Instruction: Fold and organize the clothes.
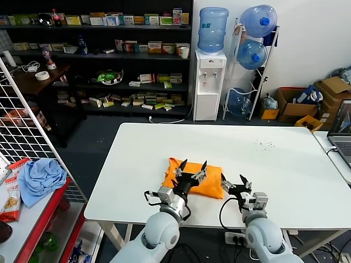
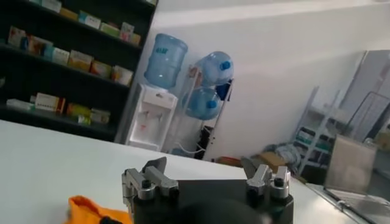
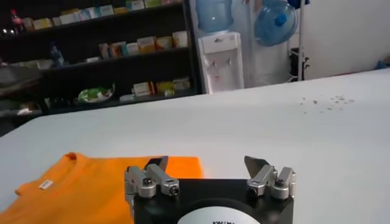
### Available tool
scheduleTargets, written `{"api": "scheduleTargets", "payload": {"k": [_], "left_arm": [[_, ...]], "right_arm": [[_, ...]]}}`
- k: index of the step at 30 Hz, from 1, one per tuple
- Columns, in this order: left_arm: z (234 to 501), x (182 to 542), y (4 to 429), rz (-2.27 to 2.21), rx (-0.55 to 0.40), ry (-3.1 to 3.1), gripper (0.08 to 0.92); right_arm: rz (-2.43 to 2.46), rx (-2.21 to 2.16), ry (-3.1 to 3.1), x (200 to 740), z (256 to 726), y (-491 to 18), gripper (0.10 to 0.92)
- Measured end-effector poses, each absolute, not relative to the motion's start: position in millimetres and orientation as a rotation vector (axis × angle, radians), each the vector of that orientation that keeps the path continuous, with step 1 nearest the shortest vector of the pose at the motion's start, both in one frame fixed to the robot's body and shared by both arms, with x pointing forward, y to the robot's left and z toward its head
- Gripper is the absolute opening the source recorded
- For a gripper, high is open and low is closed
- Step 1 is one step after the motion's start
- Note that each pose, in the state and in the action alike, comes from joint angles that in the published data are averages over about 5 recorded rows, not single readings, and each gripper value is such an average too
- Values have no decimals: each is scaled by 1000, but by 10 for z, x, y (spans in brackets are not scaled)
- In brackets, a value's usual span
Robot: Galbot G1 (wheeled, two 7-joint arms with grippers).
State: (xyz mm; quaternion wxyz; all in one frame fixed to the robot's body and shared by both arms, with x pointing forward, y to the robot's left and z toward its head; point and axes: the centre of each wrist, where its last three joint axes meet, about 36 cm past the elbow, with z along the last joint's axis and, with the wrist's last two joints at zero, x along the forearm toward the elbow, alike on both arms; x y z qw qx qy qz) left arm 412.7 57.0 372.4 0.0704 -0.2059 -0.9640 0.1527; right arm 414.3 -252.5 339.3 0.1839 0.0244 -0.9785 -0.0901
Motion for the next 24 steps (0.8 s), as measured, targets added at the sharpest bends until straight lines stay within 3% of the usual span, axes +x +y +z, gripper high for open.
{"api": "scheduleTargets", "payload": {"k": [11,24], "left_arm": [[3650,4078,1082,391,-554,-2948,823],[3621,4008,1331,379,-504,-2969,823]], "right_arm": [[-437,-2,-2730,4428,3155,-2359,792],[-510,-14,-2695,4699,2928,-2207,428]]}}
